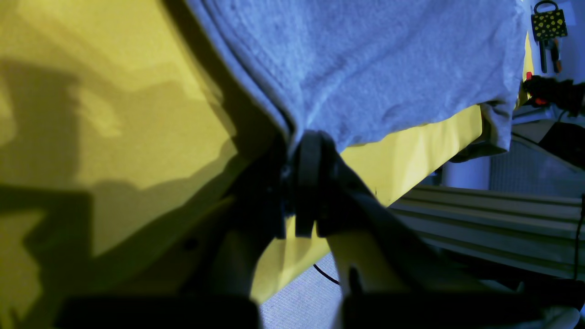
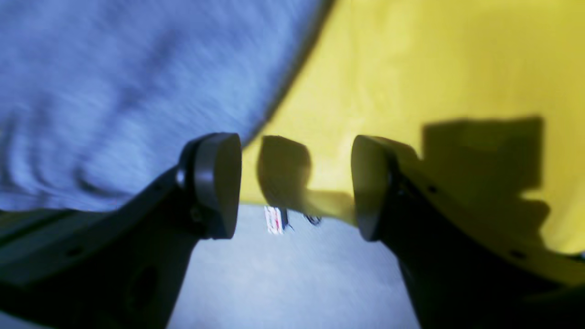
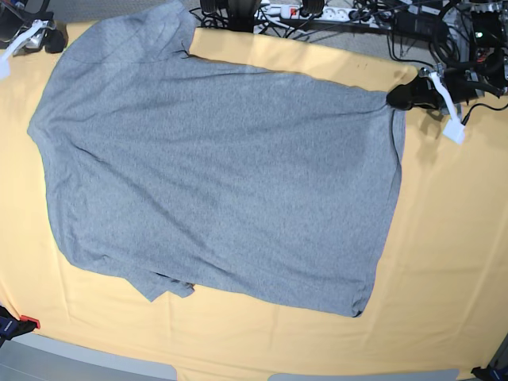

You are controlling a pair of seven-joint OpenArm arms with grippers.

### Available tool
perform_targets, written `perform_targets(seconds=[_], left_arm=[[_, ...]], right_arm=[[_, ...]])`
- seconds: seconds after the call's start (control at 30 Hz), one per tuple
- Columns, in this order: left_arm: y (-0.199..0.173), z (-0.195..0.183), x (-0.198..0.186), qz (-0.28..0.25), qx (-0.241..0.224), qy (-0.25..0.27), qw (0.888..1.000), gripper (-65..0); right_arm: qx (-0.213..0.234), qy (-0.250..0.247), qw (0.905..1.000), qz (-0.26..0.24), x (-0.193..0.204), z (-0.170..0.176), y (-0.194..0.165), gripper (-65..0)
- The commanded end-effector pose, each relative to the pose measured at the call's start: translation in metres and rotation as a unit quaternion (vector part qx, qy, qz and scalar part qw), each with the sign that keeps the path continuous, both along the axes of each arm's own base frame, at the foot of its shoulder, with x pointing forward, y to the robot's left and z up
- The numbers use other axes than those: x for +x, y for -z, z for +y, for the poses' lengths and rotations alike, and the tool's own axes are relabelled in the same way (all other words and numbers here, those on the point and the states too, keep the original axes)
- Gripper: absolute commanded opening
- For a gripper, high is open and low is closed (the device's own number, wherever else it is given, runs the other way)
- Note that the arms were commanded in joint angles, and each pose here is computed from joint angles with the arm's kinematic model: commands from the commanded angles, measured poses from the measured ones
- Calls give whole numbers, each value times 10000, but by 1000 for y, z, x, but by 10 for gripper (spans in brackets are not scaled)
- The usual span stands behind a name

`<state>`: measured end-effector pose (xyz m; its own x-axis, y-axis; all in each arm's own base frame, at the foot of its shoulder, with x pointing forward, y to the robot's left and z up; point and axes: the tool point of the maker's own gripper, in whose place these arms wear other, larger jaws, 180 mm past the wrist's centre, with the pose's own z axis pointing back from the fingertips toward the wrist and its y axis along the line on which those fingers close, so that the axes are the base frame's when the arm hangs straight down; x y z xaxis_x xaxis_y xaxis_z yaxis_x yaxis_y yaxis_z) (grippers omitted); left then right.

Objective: Layout the t-shirt on the table in an organized manner, then fold the t-shirt properly
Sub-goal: 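Grasp the shirt's shoulder corner with the left gripper and tug it outward, then grasp the opposite shoulder corner with the right gripper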

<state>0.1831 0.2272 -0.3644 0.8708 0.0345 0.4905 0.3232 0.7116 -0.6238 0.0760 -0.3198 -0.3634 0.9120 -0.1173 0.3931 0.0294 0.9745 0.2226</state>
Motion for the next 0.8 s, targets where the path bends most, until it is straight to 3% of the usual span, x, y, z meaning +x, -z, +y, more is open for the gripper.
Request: perform_targets(seconds=[0.0, 0.27, 0.43, 0.53, 0.77], left_arm=[[-1, 5, -2, 50, 155, 102, 9998, -650], [-2, 3, 3, -15, 127, 84, 9999, -650], [-5, 2, 4, -58, 55, 70, 9999, -650], [-5, 2, 4, -61, 46, 70, 9999, -650], [-5, 2, 4, -52, 50, 77, 9999, -650]], right_arm=[[-67, -102, 9998, -124, 5, -2, -7, -258], [-310, -159, 9994, -32, 6, -5, 0, -258], [175, -22, 9988, -457, 21, 8, -10, -258], [213, -61, 9980, -586, 26, 12, -11, -258], [-174, 398, 9980, -463, 22, -3, 0, -258]])
